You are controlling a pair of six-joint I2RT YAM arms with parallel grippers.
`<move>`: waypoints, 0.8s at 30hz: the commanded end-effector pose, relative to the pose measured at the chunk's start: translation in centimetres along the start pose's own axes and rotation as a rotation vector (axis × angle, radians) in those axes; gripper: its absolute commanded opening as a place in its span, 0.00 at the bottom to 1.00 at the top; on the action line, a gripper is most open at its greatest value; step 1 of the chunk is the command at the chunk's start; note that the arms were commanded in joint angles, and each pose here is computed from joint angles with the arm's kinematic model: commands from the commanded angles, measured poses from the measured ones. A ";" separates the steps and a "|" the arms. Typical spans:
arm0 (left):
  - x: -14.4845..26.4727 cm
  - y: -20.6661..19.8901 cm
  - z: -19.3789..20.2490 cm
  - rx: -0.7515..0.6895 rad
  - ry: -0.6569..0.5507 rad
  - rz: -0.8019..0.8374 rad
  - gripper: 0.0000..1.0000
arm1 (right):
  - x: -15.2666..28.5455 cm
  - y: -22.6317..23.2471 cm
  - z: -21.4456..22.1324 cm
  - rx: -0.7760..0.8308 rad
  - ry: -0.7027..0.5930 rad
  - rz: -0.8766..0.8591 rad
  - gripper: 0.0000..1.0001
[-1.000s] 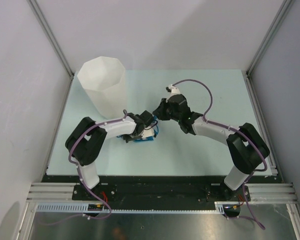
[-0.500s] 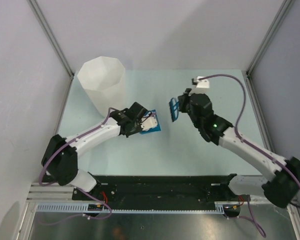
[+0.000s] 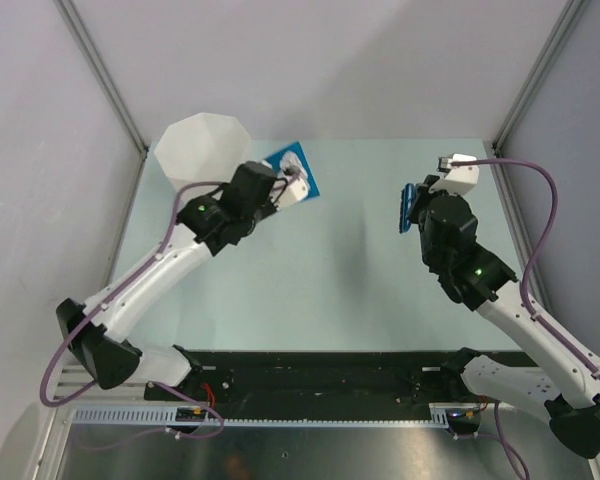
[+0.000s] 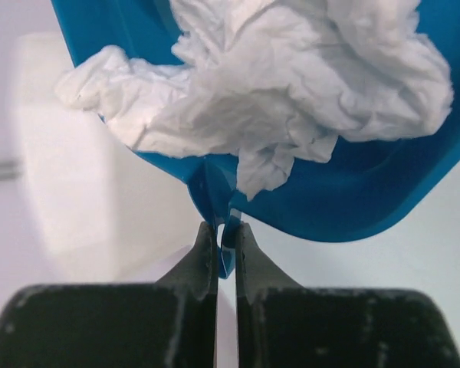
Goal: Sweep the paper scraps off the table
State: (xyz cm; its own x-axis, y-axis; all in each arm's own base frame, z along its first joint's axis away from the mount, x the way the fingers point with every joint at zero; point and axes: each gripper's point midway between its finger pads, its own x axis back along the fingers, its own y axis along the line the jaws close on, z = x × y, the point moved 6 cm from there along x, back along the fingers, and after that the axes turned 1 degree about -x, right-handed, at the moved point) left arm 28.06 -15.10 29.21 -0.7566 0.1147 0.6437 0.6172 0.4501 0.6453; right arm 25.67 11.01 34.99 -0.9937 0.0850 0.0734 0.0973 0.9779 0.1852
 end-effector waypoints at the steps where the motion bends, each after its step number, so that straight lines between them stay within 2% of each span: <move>1: 5.9 7.2 0.7 0.032 0.068 -0.336 0.00 | 0.2 -0.3 1.3 0.067 0.053 -0.020 0.00; 5: 8.5 12.8 3.4 -0.015 0.255 -0.518 0.00 | 0.3 0.0 2.2 0.087 0.086 -0.054 0.00; 6: 9.4 14.6 4.8 -0.066 0.370 -0.567 0.00 | 0.3 0.0 2.7 0.090 0.095 -0.063 0.00; 7: 10.6 16.0 5.1 -0.079 0.412 -0.606 0.00 | 0.3 0.1 2.8 0.089 0.097 -0.074 0.00; 9: 12.1 18.1 6.1 -0.176 0.572 -0.643 0.00 | 0.3 0.4 3.4 0.087 0.114 -0.101 0.00; 13: 15.1 21.8 5.7 -0.274 0.781 -0.696 0.00 | 0.2 0.8 4.3 0.072 0.128 -0.123 0.00; 16: 14.1 22.6 5.4 -0.393 0.941 -0.636 0.00 | 0.2 1.0 4.5 0.060 0.132 -0.134 0.00; 19: 12.4 22.3 5.2 -0.484 1.050 -0.573 0.00 | 0.3 1.1 4.5 0.060 0.133 -0.142 0.00; 24: 9.7 22.5 4.3 -0.540 1.136 -0.529 0.00 | 1.0 0.6 4.5 0.073 0.130 -0.135 0.00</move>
State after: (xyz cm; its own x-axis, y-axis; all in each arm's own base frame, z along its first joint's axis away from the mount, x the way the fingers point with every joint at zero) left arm 32.95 0.31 47.85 -0.5790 -0.8050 0.1296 0.4248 -0.1621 0.8907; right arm 25.09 12.78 30.10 -0.9753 -0.0662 0.2106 -0.0440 0.9931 0.1085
